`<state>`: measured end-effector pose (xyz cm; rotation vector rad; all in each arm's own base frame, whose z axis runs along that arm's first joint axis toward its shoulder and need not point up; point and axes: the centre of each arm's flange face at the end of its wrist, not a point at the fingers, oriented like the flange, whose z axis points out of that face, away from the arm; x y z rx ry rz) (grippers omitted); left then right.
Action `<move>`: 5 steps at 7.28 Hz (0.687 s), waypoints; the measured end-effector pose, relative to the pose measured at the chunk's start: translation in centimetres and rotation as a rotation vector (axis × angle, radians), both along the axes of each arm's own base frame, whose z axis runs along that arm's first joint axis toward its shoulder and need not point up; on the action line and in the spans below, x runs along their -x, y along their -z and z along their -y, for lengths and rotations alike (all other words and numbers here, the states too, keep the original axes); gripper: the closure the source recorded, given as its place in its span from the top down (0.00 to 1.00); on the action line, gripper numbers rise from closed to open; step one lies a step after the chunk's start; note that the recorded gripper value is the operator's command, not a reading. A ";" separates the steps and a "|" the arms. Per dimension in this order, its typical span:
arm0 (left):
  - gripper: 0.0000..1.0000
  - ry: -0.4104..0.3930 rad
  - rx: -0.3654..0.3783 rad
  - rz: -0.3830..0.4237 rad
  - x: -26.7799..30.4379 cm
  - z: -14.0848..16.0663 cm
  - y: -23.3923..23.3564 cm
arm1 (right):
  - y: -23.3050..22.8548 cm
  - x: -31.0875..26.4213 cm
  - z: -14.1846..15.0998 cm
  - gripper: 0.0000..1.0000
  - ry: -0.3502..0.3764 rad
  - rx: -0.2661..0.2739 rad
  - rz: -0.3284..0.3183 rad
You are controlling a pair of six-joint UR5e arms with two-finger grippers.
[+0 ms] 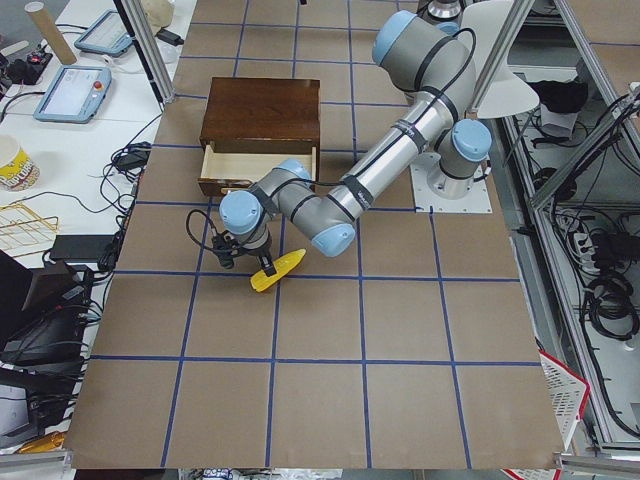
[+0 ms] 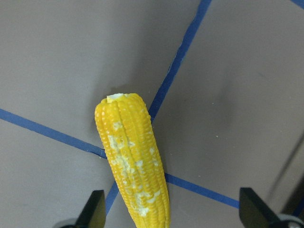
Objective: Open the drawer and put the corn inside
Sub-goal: 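Release the handle and lower the left gripper toward the yellow corn, then grasp the yellow corn cob with the left gripper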
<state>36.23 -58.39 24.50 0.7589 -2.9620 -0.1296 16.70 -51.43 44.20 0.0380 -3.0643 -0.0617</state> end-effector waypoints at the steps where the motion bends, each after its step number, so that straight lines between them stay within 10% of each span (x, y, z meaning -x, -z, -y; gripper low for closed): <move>1: 1.00 -0.038 -0.032 0.041 -0.3 -0.3 1.1 | 0.0 0.0 0.0 1.00 0.000 0.000 0.000; 5: 0.97 -0.211 -0.063 0.069 -0.3 0.1 3.6 | 0.0 0.0 0.0 1.00 0.000 0.000 0.000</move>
